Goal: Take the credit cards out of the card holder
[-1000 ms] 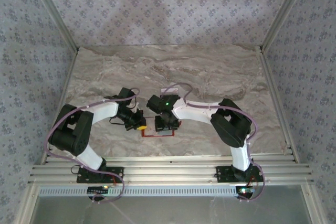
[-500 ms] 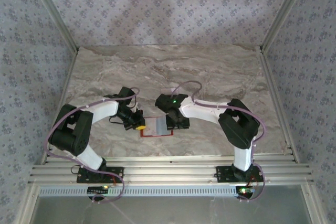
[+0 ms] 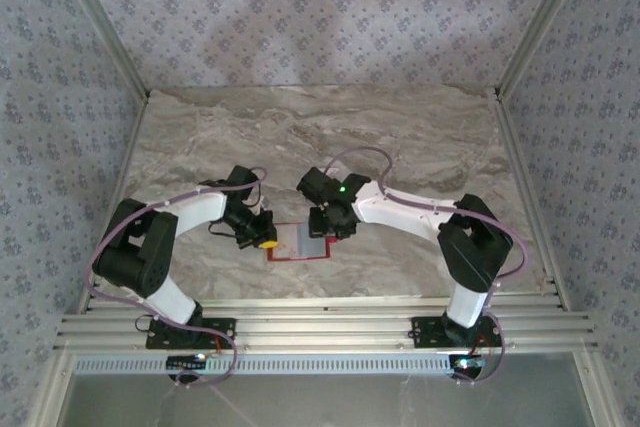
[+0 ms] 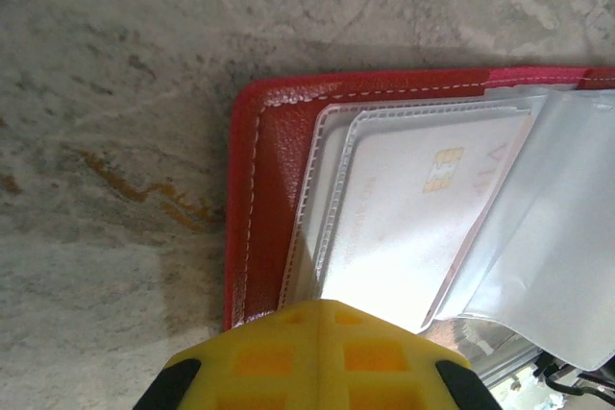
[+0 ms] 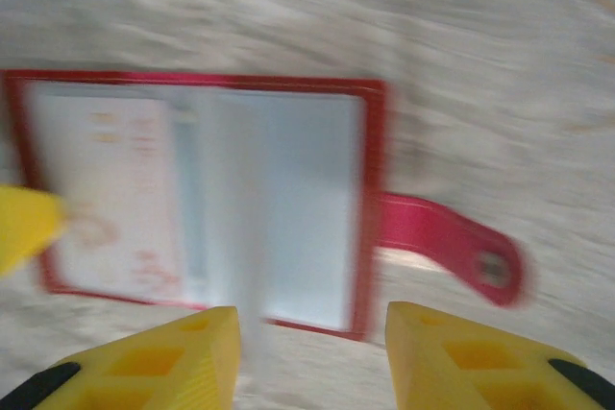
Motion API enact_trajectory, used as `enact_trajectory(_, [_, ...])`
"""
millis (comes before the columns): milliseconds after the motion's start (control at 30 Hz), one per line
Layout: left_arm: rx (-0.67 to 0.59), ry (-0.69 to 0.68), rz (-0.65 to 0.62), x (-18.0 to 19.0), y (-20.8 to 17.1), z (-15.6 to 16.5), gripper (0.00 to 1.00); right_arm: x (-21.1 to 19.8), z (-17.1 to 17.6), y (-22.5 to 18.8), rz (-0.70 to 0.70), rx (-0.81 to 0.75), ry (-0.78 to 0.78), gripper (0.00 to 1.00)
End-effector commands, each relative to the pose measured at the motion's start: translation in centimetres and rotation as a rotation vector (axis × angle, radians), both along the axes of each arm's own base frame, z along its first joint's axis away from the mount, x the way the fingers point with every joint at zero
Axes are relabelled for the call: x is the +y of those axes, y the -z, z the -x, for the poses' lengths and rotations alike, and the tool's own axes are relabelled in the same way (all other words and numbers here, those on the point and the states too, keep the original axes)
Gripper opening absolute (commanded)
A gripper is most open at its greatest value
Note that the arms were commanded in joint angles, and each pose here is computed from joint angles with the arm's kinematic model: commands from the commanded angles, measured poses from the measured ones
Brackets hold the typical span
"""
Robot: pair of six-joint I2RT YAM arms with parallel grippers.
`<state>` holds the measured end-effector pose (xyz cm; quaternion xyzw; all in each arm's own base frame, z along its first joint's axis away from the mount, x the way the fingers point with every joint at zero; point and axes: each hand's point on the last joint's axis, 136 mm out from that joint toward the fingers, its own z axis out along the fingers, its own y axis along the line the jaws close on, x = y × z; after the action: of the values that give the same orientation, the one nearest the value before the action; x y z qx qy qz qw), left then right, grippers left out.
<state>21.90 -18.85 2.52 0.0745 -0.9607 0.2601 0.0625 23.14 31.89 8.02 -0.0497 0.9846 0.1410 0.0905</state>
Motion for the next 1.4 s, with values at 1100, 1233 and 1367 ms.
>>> enact_trajectory(1100, [-0.029,0.016,0.013,-0.7,-1.1,-0.5,0.0,2.5,0.3,1.4,-0.157,0.064,-0.032,0.43])
enact_trajectory(1233, [-0.027,0.022,0.02,-1.0,-1.1,-0.5,0.0,3.8,-0.1,1.4,-0.218,0.069,-0.061,0.33])
enact_trajectory(1367, [-0.025,0.025,0.015,-1.1,-1.0,-0.5,0.0,3.9,0.1,2.9,-0.247,0.11,-0.06,0.24])
